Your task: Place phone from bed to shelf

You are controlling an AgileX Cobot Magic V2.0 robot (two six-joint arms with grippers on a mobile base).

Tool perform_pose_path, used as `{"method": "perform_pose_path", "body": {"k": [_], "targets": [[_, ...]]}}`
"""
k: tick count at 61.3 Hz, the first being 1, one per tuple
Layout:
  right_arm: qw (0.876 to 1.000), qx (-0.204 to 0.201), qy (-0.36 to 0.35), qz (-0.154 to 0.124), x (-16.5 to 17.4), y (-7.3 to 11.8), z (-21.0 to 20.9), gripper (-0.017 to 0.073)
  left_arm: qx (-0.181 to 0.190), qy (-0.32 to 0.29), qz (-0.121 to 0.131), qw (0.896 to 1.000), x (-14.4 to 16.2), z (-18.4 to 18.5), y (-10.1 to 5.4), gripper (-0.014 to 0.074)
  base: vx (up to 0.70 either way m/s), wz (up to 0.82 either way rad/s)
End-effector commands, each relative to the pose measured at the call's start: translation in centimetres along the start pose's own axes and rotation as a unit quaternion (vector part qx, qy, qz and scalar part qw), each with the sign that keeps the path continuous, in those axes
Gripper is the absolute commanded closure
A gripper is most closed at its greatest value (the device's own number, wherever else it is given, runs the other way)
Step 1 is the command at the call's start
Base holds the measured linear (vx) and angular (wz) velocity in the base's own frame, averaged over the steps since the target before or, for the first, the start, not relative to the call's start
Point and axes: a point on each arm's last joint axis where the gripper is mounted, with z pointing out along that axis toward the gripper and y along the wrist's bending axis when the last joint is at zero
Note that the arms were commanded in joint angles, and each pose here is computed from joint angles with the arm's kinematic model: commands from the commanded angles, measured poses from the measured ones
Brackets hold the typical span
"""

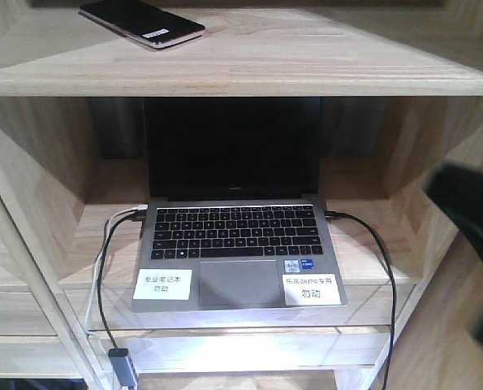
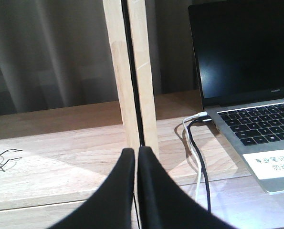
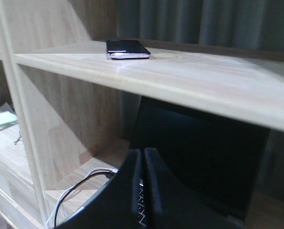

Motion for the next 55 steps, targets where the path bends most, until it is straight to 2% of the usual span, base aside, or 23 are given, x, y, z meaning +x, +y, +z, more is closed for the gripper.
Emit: {"method": "perform_pose_path", "body": {"k": [1,17,55], "targets": [[0.999,0.020,-0.047,0.002,0.0,-0.1,-1.7,0.0569,-0.005,-0.050,-0.007,0.999,-1.4,-0.2,0.2,0.0592,0.00,0.00],[0.997,0.020,-0.073,-0.002,1.8,0.3,-4.1,0.0569,-0.005,-0.050,-0.007,0.999,-1.4,-0.2,0.2,0.0592,0.00,0.00],[0.997,0.019,-0.072,-0.002,1.8,0.3,-4.1,0.0569,-0.005,-0.050,-0.007,0.999,-1.4,-0.2,0.2,0.0592,0.00,0.00]]}}
